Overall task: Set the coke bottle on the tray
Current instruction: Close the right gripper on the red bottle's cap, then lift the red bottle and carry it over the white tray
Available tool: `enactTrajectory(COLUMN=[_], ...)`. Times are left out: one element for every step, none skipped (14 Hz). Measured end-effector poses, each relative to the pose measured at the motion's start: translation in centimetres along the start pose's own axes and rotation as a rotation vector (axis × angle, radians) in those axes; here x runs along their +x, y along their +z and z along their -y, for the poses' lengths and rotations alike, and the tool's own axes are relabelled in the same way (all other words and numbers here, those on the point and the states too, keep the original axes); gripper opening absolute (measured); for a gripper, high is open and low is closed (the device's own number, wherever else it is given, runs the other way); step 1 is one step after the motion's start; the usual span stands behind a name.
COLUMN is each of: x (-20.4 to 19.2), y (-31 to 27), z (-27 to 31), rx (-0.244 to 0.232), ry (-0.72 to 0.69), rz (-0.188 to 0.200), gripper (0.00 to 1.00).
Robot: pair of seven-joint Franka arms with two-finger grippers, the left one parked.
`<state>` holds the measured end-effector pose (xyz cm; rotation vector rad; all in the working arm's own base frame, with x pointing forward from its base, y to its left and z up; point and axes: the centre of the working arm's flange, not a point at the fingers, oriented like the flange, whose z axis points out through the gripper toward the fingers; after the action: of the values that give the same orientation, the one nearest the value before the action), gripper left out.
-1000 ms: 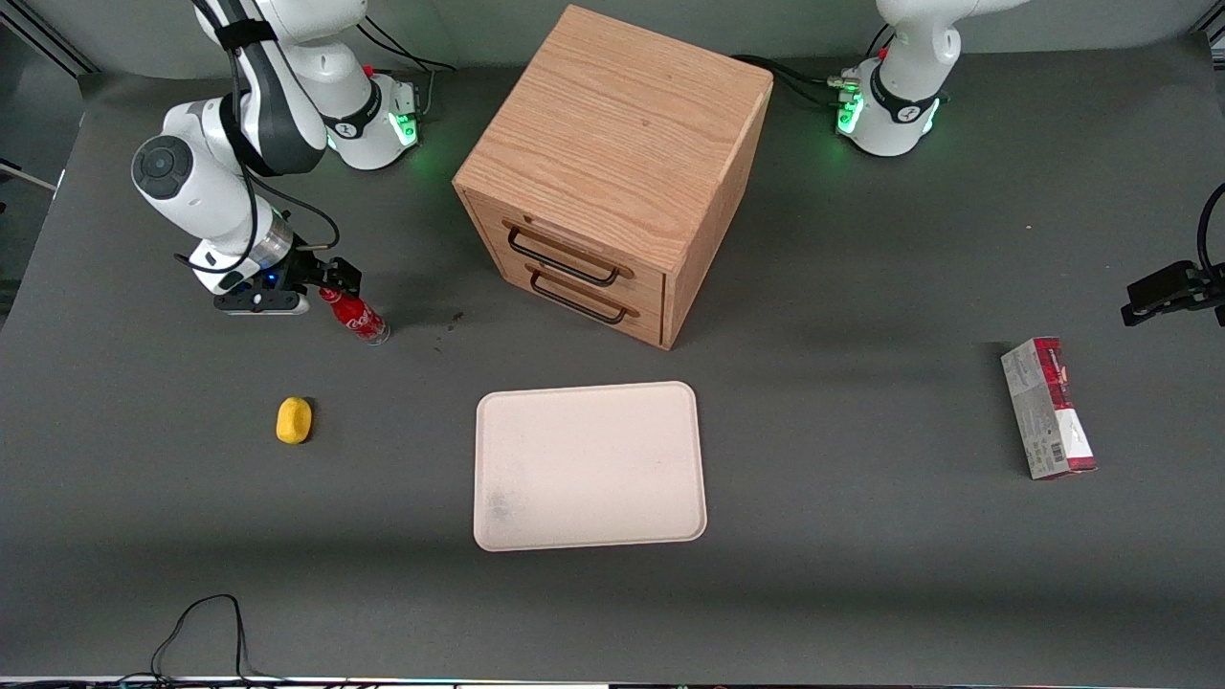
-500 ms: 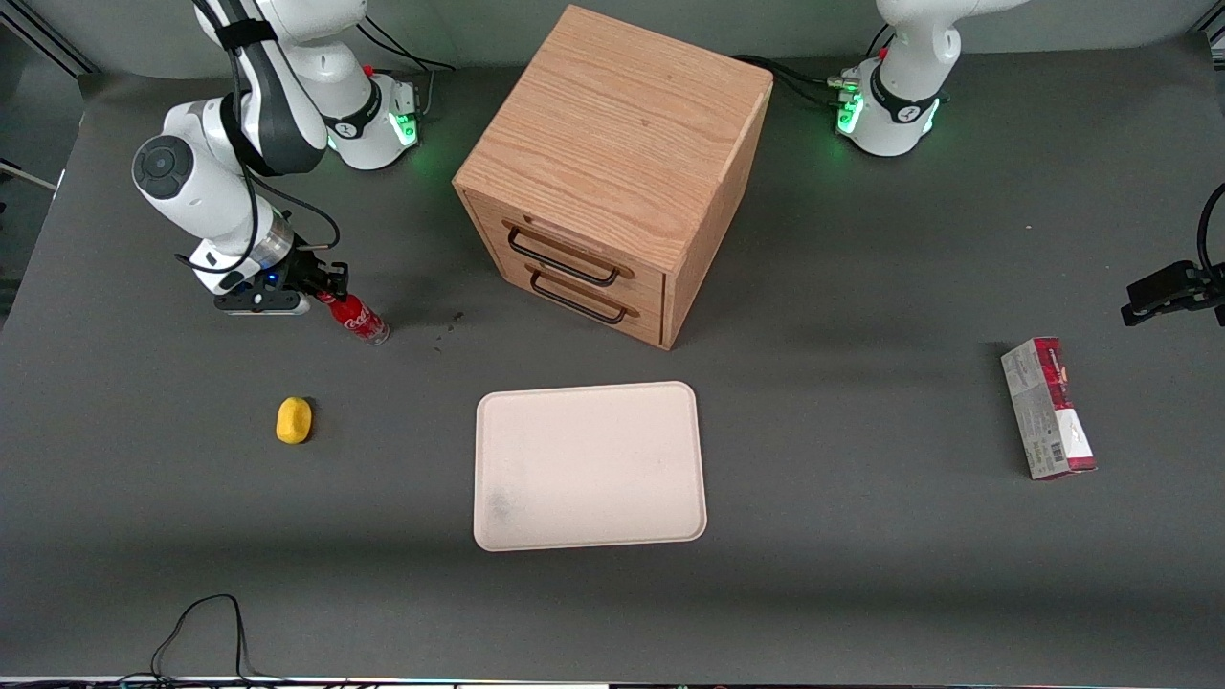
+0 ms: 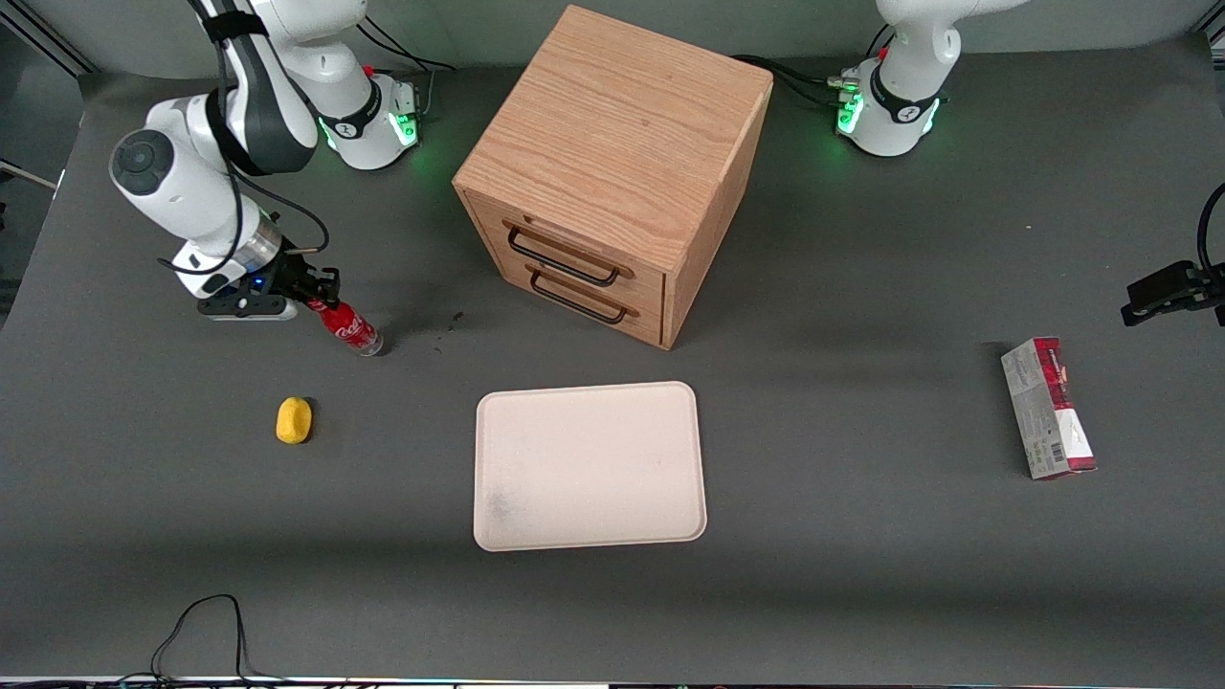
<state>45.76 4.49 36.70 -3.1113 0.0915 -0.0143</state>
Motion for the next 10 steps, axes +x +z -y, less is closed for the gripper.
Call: enactTrajectory(x=[0.9, 1.8, 2.7, 3.6, 4.6, 5.8, 7.0, 8.1, 9.2, 10.1], y=[-1.8, -3.8, -5.7, -7.8, -9.9, -12.1, -14.3, -16.3, -18.3, -19.9], z=[0.2, 0.3, 0.5, 0.6, 0.9, 1.1, 1.4, 1.7, 2.1, 2.5], rx=[-0.001, -0.003, -0.007, -0.012, -0.018, -0.023, -0.029, -0.034, -0.039, -0.041], ry=[0.003, 0.006, 0.011, 0.020, 0.031, 0.040, 0.047, 0.051, 0.053, 0.053], rz=[0.008, 0.019, 0.037, 0.057, 0.073, 0.080, 0.085, 0.093, 0.108, 0.122], gripper=[0.31, 0.31, 0.31, 0.31, 0.31, 0.31, 0.31, 0.31, 0.31, 0.31])
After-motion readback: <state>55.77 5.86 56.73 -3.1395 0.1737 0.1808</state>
